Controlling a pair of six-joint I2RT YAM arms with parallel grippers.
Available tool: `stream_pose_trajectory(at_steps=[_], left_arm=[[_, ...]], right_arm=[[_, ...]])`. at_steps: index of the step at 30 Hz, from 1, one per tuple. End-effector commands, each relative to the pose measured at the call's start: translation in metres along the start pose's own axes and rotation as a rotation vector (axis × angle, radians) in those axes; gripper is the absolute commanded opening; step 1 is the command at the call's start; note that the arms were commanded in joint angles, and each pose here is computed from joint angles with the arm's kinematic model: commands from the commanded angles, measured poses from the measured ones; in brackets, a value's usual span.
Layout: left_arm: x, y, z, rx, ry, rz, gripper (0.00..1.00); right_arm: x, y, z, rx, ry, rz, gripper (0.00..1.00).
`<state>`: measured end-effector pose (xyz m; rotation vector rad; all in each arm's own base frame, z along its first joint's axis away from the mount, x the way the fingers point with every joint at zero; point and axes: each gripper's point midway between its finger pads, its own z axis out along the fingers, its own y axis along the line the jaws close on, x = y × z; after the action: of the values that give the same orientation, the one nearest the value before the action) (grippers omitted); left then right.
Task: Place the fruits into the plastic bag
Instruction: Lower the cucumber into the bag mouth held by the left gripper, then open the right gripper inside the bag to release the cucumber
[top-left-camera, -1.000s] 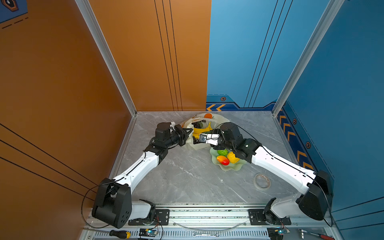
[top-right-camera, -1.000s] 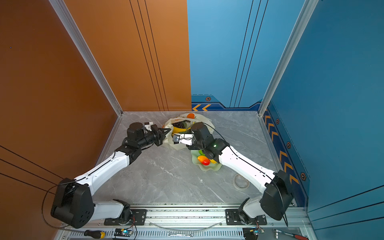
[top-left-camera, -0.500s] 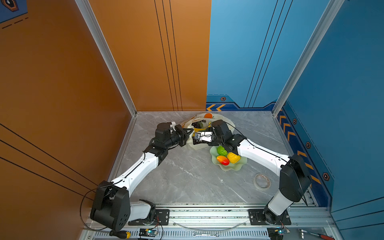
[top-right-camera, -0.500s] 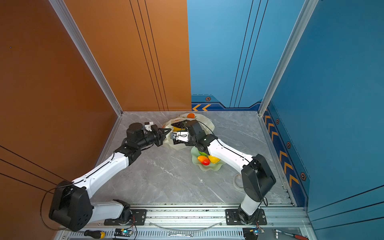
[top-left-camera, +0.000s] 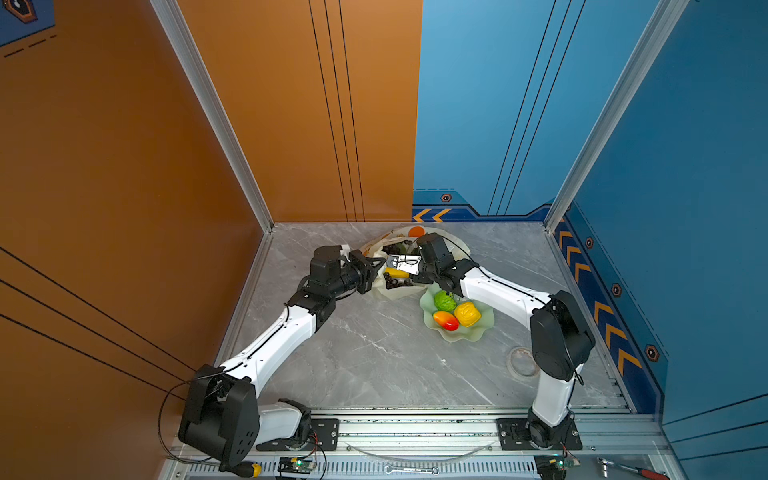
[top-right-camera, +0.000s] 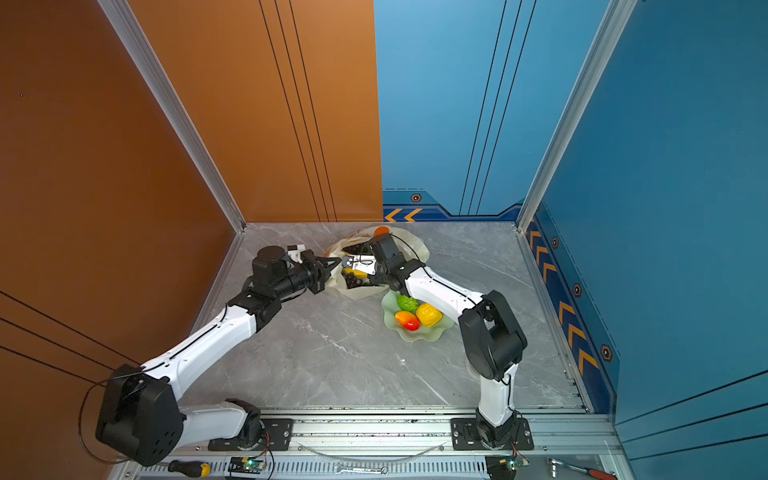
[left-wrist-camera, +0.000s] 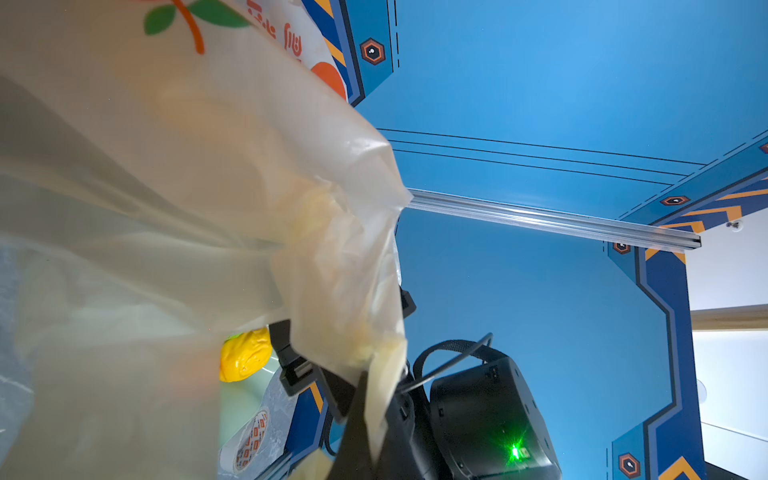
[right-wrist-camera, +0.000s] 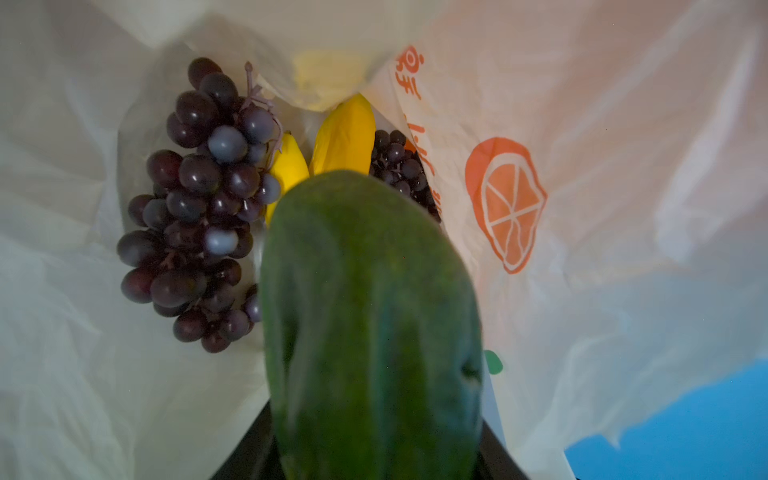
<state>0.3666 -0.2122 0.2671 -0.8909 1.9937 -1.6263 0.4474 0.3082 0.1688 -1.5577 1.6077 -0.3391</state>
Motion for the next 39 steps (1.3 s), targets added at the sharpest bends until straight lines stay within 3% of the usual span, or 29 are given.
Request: stream_pose_trajectory(at_steps=[1,16,23,25,28,29,39], left_arm=[[0.005,-0.017,-0.006,0.028,0.003,0.025,0.0],[0.002,-0.009,-0.003,-0.003,0.014,0.01,0.0],[-0.004,-0.012,0.006,-0.007,0.027,0.005,0.0],[-0.005,-0.013,0.008,-0.007,0.031,0.004,0.0],[-0.007,-0.014,0.011,-0.009,0.034,0.001,0.0],[-0.008,-0.014,0.012,-0.01,0.035,0.0,0.0],[-0.011,-0.015,0.015,-0.009,0.031,0.002,0.0]], right_arm=[[0.005,-0.007,0.01,0.013,0.04,0.047,0.48],[0.021,-0.03,0.067,0.159,0.211,0.084,0.52],[0.025,-0.048,0.085,0.242,0.259,0.114,0.6],[0.026,-0.052,0.088,0.258,0.264,0.126,0.66],[0.025,-0.061,0.089,0.299,0.26,0.139,0.96],[0.025,-0.062,0.088,0.302,0.258,0.139,1.0],[0.022,-0.075,0.072,0.319,0.236,0.184,1.0]])
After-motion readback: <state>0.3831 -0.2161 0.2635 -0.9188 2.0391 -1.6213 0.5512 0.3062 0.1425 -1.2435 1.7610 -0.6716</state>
